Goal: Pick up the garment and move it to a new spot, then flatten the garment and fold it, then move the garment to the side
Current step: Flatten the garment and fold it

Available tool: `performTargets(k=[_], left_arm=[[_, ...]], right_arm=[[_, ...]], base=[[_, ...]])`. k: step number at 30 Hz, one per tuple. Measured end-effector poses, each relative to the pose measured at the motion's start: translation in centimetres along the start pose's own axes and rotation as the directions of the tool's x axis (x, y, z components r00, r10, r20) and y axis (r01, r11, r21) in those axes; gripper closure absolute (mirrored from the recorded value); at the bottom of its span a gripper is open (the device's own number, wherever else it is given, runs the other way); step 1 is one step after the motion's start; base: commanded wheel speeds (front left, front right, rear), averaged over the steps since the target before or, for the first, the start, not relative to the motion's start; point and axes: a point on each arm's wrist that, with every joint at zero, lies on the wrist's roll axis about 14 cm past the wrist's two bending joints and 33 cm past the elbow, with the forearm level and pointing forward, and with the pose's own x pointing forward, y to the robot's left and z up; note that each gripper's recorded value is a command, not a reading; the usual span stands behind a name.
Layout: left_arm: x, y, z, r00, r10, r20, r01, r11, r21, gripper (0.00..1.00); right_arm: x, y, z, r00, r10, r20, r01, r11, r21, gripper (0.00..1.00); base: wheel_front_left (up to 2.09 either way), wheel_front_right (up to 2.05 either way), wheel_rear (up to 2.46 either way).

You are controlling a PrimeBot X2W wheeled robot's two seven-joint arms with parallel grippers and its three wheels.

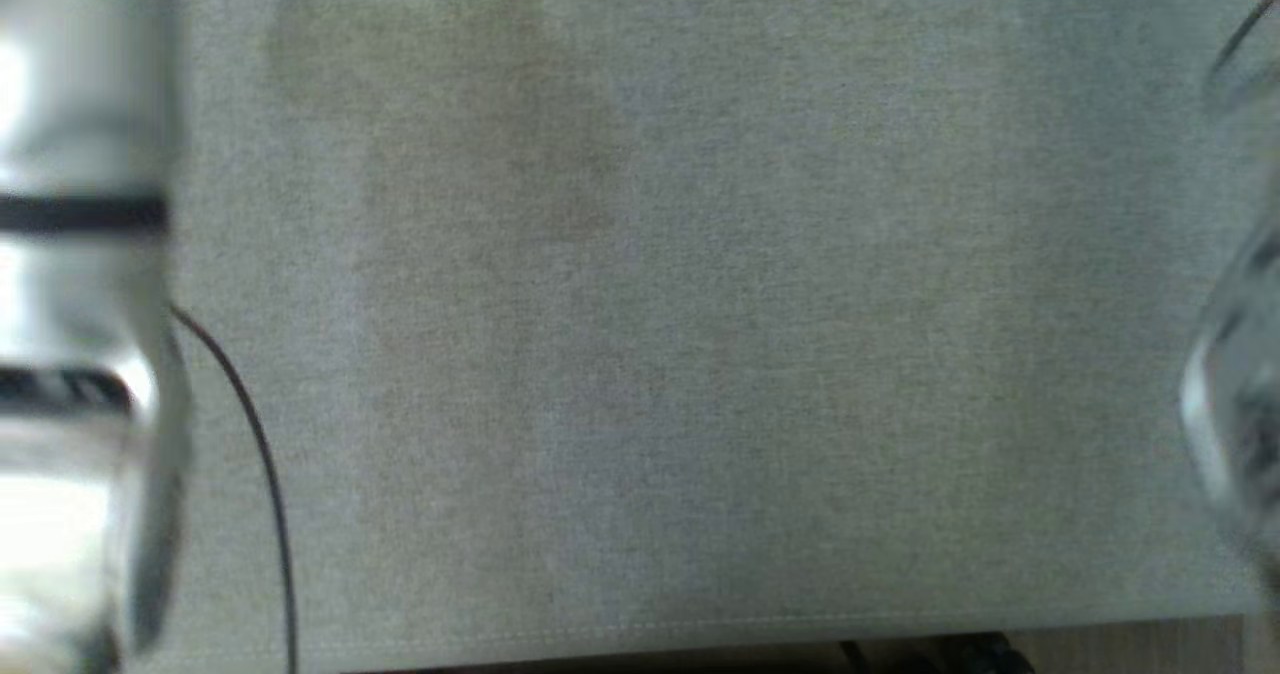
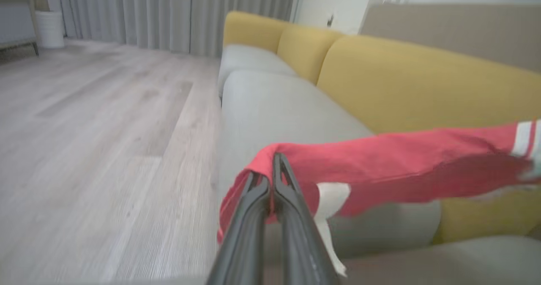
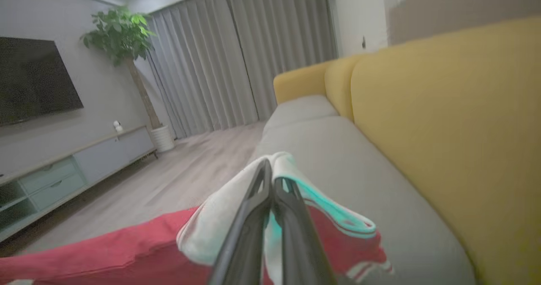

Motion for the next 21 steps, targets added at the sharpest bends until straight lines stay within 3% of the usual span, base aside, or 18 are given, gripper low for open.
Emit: performTargets(k=[4, 9, 14, 21], left_arm=[[-4.2, -0.1, -7.9, 0.988, -0.012, -0.156, 0.01, 1.0, -0.012, 1.0], [-10.2, -1.1, -12.4, 0.969, -0.031, -0.245, 0.012, 0.997, -0.078, 1.0], [-16.8, -1.6, -14.2, 0.956, -0.018, -0.292, -0.022, 0.99, -0.136, 1.0], [-27.3, -2.3, -13.9, 0.944, 0.08, -0.32, -0.156, 0.963, -0.219, 1.0]], right_arm=[[-5.0, -0.9, -8.3, 0.985, -0.014, -0.171, 0.026, 0.997, 0.073, 1.0], [-13.8, -0.9, -13.7, 0.95, -0.014, -0.311, 0.061, 0.988, 0.14, 1.0], [-22.9, -2.4, -15.1, 0.914, -0.07, -0.4, 0.152, 0.972, 0.179, 1.0], [-33.8, -2.1, -13.9, 0.863, -0.106, -0.493, 0.211, 0.964, 0.162, 1.0]], base=[[0.0, 0.0, 0.0], [0.0, 0.0, 0.0], [0.0, 0.0, 0.0], [0.0, 0.0, 0.0]])
